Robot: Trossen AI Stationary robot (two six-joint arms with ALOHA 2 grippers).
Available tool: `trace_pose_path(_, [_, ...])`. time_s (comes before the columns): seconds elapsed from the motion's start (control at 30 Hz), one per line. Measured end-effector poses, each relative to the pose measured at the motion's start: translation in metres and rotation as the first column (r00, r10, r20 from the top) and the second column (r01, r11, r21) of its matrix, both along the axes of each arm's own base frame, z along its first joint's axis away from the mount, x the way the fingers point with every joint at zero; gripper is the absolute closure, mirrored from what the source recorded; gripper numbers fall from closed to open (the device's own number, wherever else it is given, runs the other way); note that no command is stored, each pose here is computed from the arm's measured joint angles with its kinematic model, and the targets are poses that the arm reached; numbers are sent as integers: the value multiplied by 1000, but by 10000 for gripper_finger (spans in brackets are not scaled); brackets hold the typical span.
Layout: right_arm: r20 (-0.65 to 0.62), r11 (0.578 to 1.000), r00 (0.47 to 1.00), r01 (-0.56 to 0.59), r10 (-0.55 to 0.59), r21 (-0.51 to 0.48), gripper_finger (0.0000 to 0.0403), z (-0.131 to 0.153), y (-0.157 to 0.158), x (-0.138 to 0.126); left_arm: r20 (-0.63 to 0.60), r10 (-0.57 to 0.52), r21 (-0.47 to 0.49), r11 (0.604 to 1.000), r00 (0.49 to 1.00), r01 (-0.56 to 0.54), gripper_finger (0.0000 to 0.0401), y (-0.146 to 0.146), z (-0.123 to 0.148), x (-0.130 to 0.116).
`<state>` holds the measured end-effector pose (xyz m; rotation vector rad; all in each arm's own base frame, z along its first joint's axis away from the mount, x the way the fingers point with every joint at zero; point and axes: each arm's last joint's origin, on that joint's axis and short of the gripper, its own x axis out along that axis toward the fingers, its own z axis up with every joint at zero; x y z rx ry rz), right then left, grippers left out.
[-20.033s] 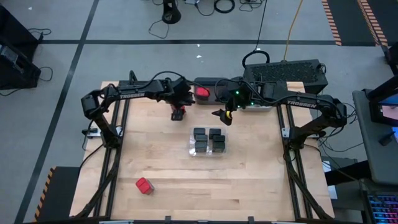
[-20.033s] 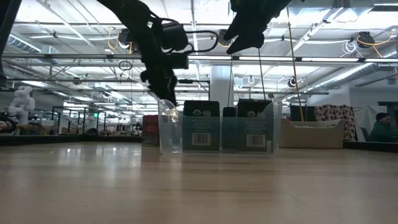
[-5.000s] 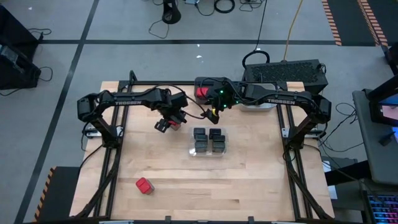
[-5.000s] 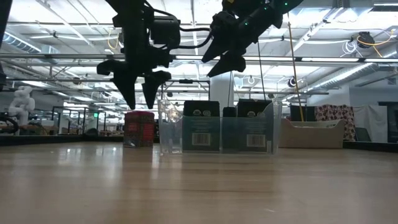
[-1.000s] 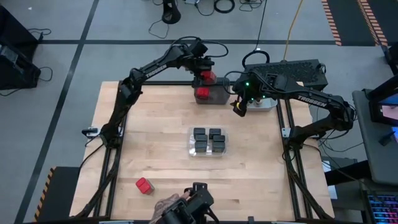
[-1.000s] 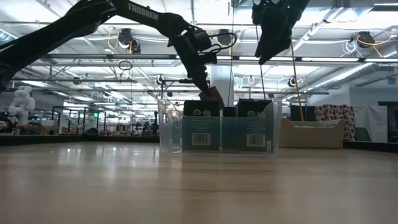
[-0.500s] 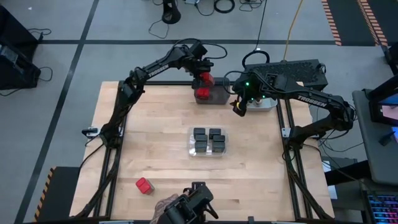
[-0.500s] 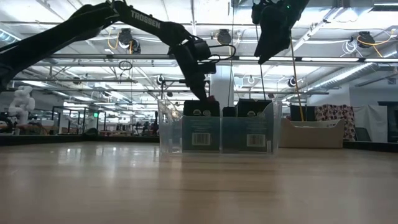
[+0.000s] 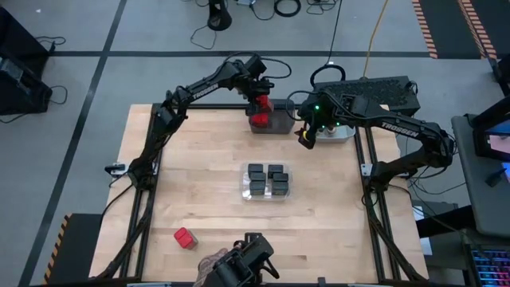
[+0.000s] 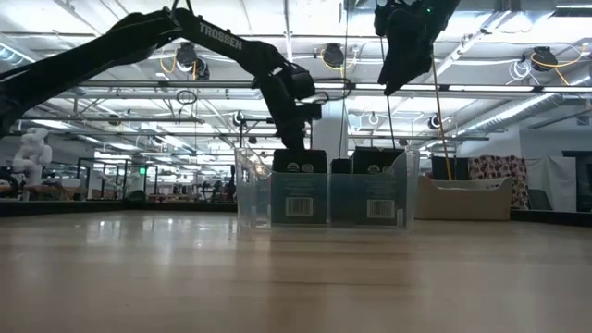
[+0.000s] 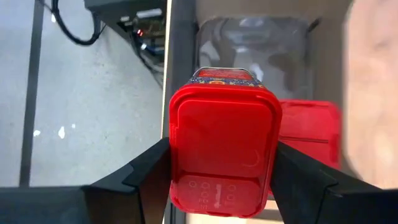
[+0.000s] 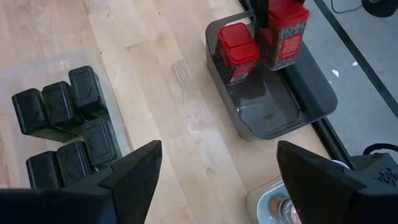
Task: Sort spices by type
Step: Put the red seasoning can into the black bin
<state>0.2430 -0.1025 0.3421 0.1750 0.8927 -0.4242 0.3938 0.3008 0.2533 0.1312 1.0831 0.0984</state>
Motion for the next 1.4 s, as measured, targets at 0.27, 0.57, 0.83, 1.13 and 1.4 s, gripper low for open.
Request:
trace_pose_path(0.27, [0,1000,1000,-1,1,-1,101,0,0,0,0,8,16,1000,1000,-8,163,2,-1,1])
trace_pose_path(0.57, [9,1000,1000,-12,12,-14,101,1,0,1,-29,14,-6,1000,999,-14,159,3,-7,-2])
trace_pose_path(0.83, [22,999,999,-22,23,-28,101,2,-1,2,-75,34,21,999,997,-33,158,1,-16,3])
trace_pose_path(1.13, [24,999,999,-26,27,-33,101,2,-1,3,-69,69,39,997,995,-66,157,2,-15,4])
trace_pose_path(1.4, [24,999,999,-27,28,-34,101,2,-1,3,-69,71,44,997,995,-69,150,2,-15,5])
